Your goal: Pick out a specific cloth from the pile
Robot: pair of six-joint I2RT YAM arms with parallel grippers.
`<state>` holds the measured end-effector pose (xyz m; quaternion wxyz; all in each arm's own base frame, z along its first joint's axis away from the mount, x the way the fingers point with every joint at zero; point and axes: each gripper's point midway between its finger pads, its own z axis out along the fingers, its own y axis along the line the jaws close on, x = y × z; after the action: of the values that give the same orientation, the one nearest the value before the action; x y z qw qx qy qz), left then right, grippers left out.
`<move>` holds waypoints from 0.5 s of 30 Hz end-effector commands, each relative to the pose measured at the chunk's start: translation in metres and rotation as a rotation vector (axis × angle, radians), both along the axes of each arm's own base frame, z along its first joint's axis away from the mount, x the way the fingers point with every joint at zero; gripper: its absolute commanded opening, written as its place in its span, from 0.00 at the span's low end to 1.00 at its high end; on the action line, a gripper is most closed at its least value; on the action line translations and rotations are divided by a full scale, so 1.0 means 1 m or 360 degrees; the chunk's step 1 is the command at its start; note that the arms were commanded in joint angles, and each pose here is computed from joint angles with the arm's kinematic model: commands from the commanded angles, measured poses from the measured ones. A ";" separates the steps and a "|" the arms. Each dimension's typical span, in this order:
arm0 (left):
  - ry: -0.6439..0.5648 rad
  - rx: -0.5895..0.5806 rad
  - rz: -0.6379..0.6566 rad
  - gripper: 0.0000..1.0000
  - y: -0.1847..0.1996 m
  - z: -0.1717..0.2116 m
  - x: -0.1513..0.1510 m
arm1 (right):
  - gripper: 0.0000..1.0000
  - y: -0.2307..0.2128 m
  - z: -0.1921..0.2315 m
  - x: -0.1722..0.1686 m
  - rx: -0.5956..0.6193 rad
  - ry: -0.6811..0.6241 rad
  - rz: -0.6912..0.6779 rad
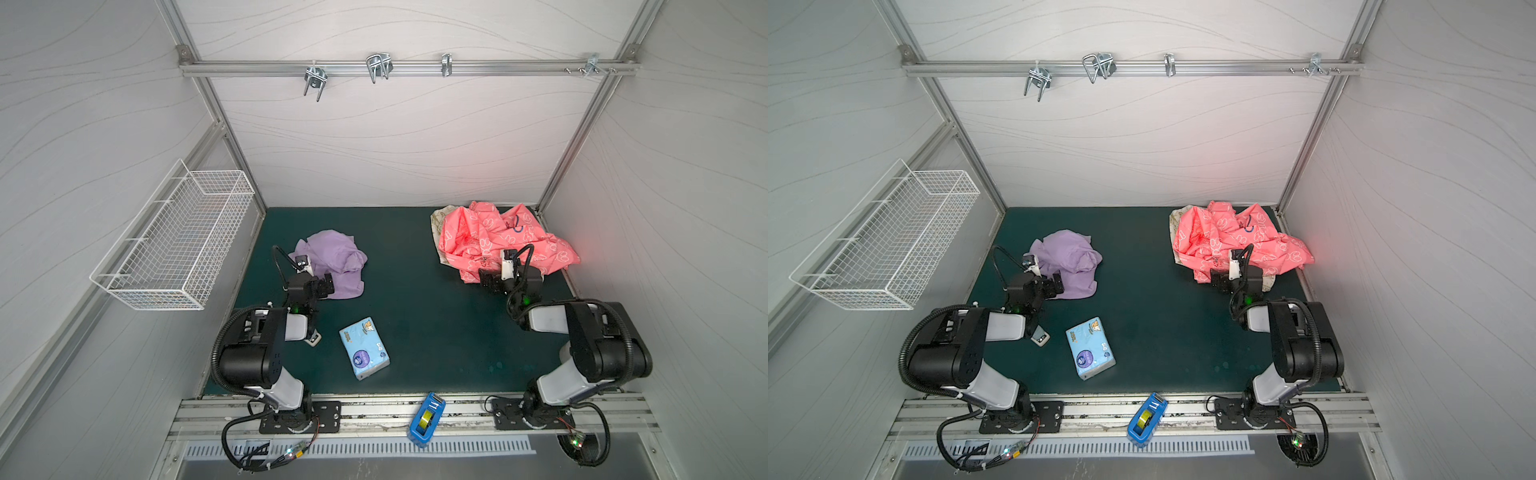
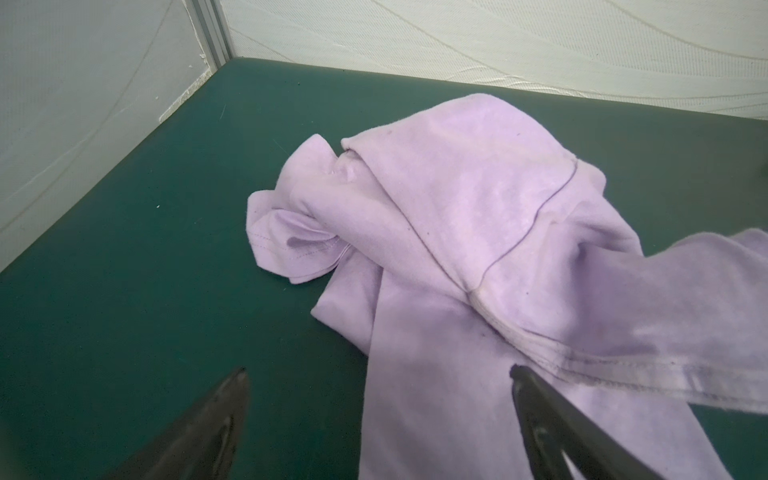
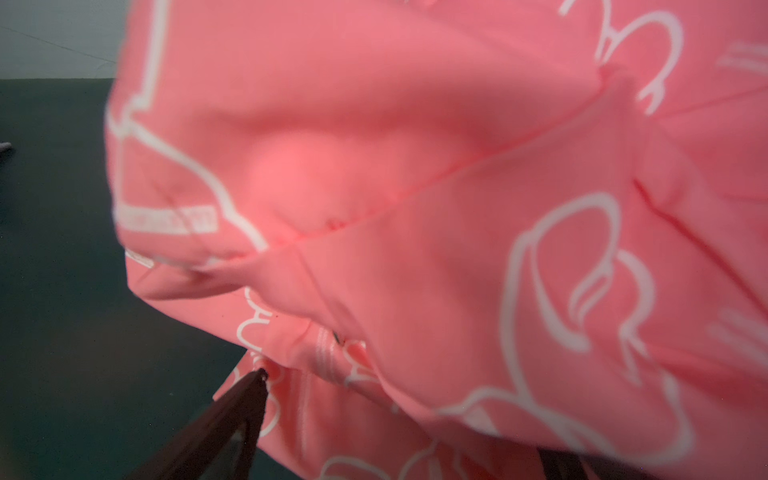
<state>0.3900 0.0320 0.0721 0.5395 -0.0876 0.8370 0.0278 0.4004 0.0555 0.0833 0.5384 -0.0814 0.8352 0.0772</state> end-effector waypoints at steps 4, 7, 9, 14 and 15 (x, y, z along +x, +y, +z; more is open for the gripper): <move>-0.0102 0.0000 0.0011 0.99 0.002 0.020 0.010 | 0.99 0.001 -0.002 0.000 0.0013 0.0022 0.0012; -0.0103 0.0000 0.0011 0.99 0.002 0.020 0.010 | 0.99 0.000 -0.002 0.000 0.0013 0.0019 0.0011; -0.0102 0.0000 0.0012 0.99 0.002 0.020 0.010 | 0.99 0.001 -0.001 0.000 0.0012 0.0018 0.0013; -0.0081 0.0013 0.0005 0.99 0.002 0.019 0.013 | 0.99 0.001 -0.002 0.000 0.0012 0.0022 0.0011; -0.0081 0.0014 0.0007 0.99 0.002 0.019 0.013 | 0.99 0.001 -0.001 0.001 0.0013 0.0018 0.0012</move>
<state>0.3905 0.0320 0.0716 0.5371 -0.0873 0.8385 0.0282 0.3999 0.0557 0.0823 0.5364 -0.0814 0.8364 0.0783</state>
